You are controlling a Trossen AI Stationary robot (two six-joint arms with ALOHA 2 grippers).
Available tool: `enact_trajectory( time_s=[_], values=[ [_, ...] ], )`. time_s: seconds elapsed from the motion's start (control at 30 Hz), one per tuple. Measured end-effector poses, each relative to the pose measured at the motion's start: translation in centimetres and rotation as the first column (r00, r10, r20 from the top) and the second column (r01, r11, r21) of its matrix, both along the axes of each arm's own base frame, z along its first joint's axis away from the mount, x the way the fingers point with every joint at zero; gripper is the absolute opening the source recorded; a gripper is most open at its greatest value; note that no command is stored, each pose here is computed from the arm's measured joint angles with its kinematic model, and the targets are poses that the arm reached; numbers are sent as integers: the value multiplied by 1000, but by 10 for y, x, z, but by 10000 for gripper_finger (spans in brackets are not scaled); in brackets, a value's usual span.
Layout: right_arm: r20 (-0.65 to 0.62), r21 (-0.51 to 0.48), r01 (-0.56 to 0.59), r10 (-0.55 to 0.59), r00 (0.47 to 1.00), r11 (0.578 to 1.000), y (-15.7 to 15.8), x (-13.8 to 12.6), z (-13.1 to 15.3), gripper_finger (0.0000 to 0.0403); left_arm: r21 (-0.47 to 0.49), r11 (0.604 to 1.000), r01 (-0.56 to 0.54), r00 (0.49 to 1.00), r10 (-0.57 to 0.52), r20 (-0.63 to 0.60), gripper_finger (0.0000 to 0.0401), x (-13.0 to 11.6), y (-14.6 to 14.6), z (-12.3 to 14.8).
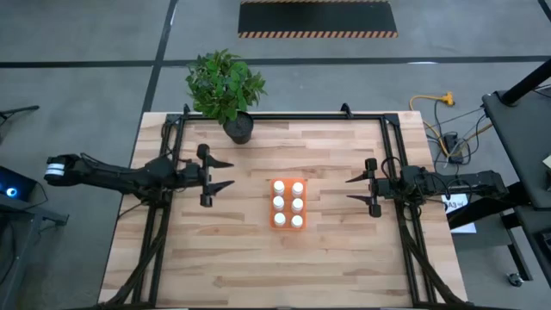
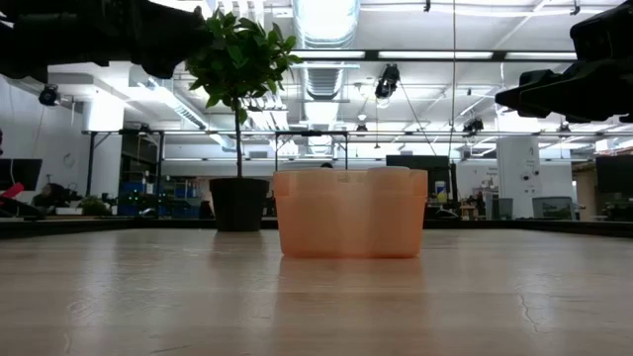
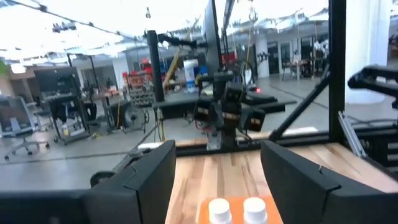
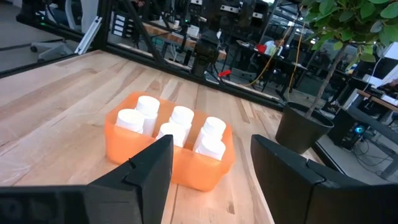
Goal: Pick and place pill bottles into a basket
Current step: Return to Home Position
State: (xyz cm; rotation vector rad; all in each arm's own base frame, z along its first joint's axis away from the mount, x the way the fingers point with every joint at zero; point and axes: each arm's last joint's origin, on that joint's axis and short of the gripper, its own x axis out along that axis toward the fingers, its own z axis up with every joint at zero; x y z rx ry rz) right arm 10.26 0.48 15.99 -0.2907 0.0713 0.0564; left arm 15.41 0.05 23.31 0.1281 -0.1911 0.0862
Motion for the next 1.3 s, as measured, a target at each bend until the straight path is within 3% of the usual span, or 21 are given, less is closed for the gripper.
enact_trajectory(
  time_s=[0.23, 0.4, 0.7, 0.87, 0.93, 1.3],
  values=[
    [0, 0, 0, 0, 1000, 1000, 0, 0, 0, 206, 28, 1000, -12, 994, 8, 109, 218, -22, 0, 5],
    [0, 0, 0, 0, 1000, 1000, 0, 0, 0, 206, 22, 1000, -10, 994, 7, 113, 218, -35, 1, -7],
    [0, 0, 0, 0, 1000, 1000, 0, 0, 0, 206, 18, 1000, -13, 966, 8, 258, 218, -60, 1, -17],
    [0, 0, 0, 0, 1000, 1000, 0, 0, 0, 206, 20, 1000, -11, 983, 7, 182, 218, -64, 1, -25],
    [0, 0, -1, 1, 1000, 1000, 0, 0, 0, 206, 23, 1000, -9, 997, 8, 79, 218, -60, 1, -36],
    [0, 0, 0, 0, 1000, 1000, 0, 0, 0, 206, 35, 999, -6, 995, 9, -102, 218, -54, 1, -51]
  ],
)
